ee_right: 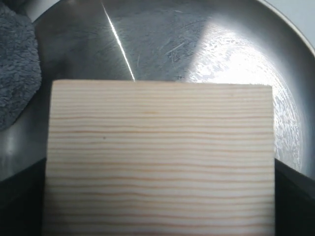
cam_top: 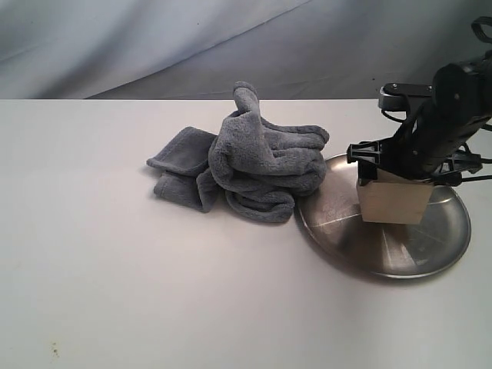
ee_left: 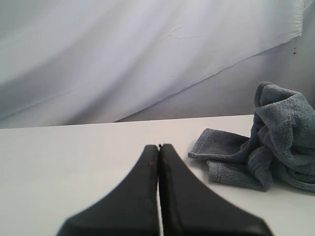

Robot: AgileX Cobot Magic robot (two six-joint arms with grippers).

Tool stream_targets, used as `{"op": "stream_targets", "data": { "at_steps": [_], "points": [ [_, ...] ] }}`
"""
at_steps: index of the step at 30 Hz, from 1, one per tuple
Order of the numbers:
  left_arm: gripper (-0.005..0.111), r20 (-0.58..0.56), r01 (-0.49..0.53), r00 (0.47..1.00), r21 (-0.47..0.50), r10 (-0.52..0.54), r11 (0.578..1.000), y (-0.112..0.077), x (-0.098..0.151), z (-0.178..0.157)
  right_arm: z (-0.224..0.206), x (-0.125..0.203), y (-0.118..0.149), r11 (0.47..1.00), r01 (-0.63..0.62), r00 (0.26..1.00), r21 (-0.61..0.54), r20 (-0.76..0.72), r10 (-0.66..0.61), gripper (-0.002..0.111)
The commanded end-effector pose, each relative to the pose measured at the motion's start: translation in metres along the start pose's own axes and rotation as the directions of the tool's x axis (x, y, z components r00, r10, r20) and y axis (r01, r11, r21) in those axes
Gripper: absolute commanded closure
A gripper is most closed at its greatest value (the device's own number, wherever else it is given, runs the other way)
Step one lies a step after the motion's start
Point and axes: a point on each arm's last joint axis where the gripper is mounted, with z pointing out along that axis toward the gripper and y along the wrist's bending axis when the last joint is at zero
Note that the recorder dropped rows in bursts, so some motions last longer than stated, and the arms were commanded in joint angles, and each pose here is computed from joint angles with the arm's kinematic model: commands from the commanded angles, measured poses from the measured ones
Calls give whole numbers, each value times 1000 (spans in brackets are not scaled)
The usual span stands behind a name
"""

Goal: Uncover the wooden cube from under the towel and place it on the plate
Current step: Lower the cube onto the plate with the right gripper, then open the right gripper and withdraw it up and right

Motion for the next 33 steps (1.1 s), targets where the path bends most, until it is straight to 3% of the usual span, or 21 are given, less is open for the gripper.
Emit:
{"op": "stream_targets", "data": {
  "at_steps": [1, 3, 7, 17, 25, 27, 30, 33],
  "points": [
    [107, 0, 4, 1000, 5, -4, 1000, 0, 1, 0, -4, -5, 0, 1000, -1, 999, -17, 43, 2, 27],
    [107, 0, 4, 1000, 5, -4, 1000, 0, 1, 0, -4, -5, 0, 1000, -1, 999, -16, 42, 2, 18],
    [107, 0, 4, 1000, 5, -4, 1000, 0, 1, 0, -4, -4, 0, 1000, 2, 999, -15, 38, -1, 11],
    [107, 0, 4, 1000, 5, -4, 1000, 0, 1, 0, -5, 1, -3, 1000, 17, 1000, 11, -25, -17, 11],
    [107, 0, 4, 1000, 5, -4, 1000, 0, 1, 0, -44, 2, -7, 998, 53, 999, 19, -14, -53, 14],
    [107, 0, 4, 1000, 5, -4, 1000, 0, 1, 0, -54, 5, -9, 996, 89, 995, 27, -39, -88, 22],
    [107, 0, 4, 1000, 5, -4, 1000, 0, 1, 0, -69, 7, -9, 997, 74, 997, 13, -30, -74, 53],
    [107, 0, 4, 1000, 5, -4, 1000, 0, 1, 0, -87, 8, -6, 998, 54, 999, -38, 2, -54, 77]
  ]
}}
